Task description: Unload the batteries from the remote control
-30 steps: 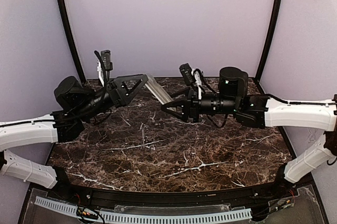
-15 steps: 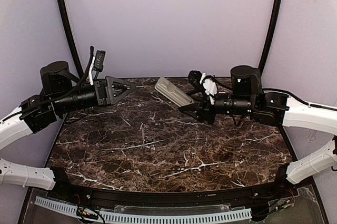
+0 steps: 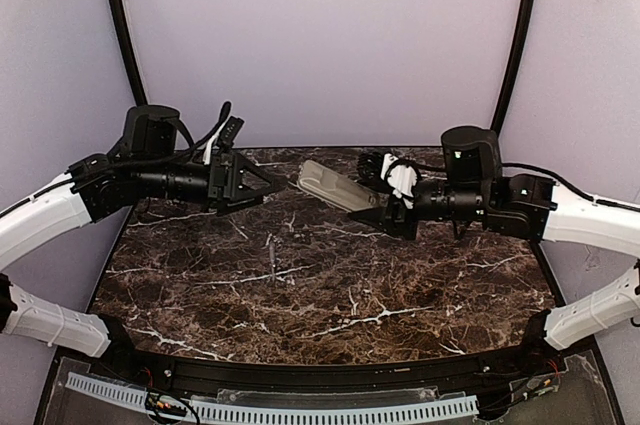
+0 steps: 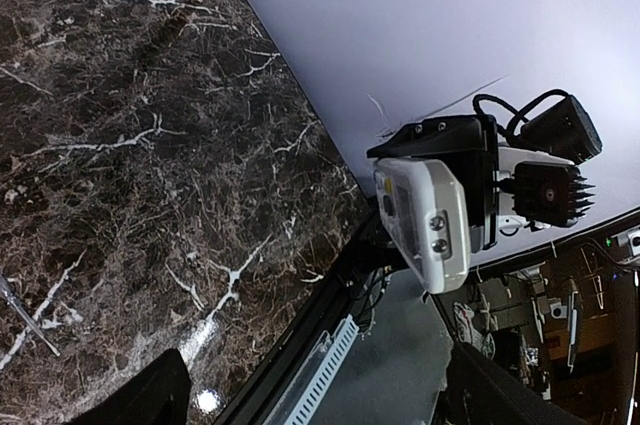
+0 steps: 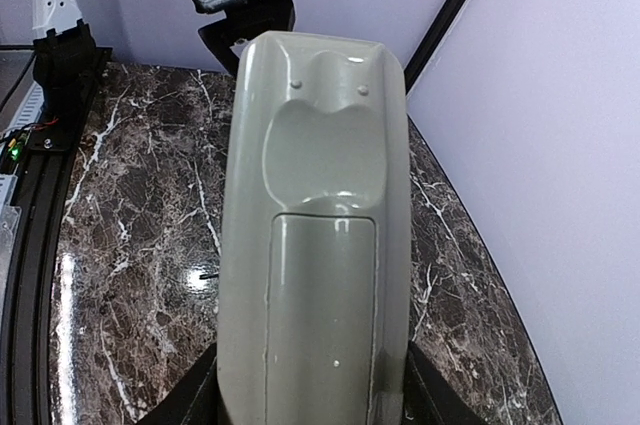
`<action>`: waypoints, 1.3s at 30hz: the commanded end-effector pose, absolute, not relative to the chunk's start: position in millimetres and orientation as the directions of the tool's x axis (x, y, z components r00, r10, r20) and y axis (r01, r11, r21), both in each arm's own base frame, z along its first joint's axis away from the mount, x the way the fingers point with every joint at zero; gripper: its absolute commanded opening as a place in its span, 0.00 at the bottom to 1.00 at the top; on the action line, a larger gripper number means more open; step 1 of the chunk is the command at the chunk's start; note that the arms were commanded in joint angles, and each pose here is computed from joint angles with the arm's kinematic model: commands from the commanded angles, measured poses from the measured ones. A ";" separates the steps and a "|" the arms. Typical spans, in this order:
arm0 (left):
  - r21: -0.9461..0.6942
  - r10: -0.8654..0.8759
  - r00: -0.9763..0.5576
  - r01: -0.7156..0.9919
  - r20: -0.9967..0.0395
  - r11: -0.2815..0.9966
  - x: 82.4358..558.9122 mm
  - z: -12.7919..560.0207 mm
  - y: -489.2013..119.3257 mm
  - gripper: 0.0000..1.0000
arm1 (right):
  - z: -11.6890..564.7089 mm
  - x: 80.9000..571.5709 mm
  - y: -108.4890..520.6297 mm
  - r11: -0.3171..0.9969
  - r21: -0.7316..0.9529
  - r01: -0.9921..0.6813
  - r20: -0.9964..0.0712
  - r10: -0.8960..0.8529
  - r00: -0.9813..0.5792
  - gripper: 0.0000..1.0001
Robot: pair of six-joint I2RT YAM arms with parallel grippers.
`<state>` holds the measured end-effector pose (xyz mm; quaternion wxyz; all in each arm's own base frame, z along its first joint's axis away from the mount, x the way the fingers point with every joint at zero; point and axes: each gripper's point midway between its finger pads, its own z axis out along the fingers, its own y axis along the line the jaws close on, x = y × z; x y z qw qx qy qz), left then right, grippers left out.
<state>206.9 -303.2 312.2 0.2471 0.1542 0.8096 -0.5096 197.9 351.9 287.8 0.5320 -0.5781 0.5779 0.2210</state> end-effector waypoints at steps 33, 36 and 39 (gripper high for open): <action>-0.865 0.129 -0.898 0.440 -0.421 0.241 192.3 277.6 -353.9 0.70 | 269.8 189.1 381.3 0.151 -0.499 -0.853 -0.794 -0.473 0.381 0.00; -0.869 0.131 -0.899 0.439 -0.419 0.230 193.1 278.2 -356.7 0.67 | 268.7 189.2 382.5 0.151 -0.505 -0.850 -0.790 -0.478 0.384 0.00; -0.871 0.138 -0.902 0.430 -0.408 0.238 193.6 274.4 -357.7 0.63 | 267.0 188.9 383.5 0.150 -0.506 -0.849 -0.788 -0.480 0.385 0.00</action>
